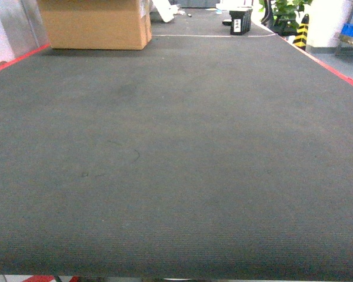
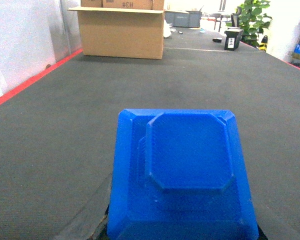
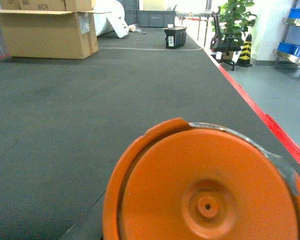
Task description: Sort blue parts and orange caps into right shelf containers
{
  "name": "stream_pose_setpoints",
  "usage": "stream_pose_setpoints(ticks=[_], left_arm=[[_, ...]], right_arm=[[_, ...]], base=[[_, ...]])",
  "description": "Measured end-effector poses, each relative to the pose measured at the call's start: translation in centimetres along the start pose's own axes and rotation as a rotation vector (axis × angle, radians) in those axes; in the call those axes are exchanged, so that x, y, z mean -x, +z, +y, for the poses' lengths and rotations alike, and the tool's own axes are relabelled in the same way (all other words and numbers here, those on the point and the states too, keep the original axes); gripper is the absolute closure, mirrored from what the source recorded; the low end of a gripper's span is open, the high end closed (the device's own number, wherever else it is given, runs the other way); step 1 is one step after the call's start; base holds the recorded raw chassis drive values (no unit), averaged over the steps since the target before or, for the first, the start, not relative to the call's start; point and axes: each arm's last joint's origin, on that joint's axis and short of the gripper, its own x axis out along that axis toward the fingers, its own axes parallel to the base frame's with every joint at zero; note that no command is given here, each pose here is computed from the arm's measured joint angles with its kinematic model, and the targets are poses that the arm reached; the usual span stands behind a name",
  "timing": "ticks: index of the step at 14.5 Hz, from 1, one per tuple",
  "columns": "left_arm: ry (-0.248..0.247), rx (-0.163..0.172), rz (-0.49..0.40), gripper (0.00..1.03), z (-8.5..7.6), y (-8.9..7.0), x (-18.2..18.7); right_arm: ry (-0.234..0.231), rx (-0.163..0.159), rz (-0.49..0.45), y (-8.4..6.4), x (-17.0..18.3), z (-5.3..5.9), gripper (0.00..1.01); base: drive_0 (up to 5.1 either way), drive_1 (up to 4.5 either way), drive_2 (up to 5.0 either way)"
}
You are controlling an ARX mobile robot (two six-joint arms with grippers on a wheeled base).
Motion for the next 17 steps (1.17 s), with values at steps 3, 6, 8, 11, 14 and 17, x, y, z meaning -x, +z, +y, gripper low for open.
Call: stream_pose_setpoints(ticks=[3, 6, 8, 11, 14, 17], left_arm=[[0.0, 0.0, 0.0, 0.61, 0.0, 0.0, 0.0], [0.0, 0.0, 0.0, 0.61, 0.0, 0.0, 0.0], [0.0, 0.0, 0.0, 0.61, 0.0, 0.0, 0.0], [0.0, 0.0, 0.0, 0.61, 0.0, 0.0, 0.0], [0.0, 0.0, 0.0, 0.61, 0.0, 0.0, 0.0], [0.0, 0.0, 0.0, 0.61, 0.0, 0.0, 0.0]], right_arm=[[0.0, 0.0, 0.0, 0.0, 0.0, 0.0, 0.55], [0.0, 0.0, 0.0, 0.0, 0.0, 0.0, 0.55], [0.0, 0.0, 0.0, -0.01, 0.0, 0.0, 0.55], [0.0, 0.0, 0.0, -0.01, 0.0, 0.0, 0.55], [0.0, 0.0, 0.0, 0.0, 0.0, 0.0, 0.55], [0.0, 0.0, 0.0, 0.0, 0.0, 0.0, 0.55]], base=[[-0.4, -0.36, -0.4], [-1.8, -1.83, -1.8], [-1.6, -1.57, -1.6], [-1.4, -1.37, -1.4], [-1.5, -1.52, -1.5], [-1.4, -1.4, -1.4]])
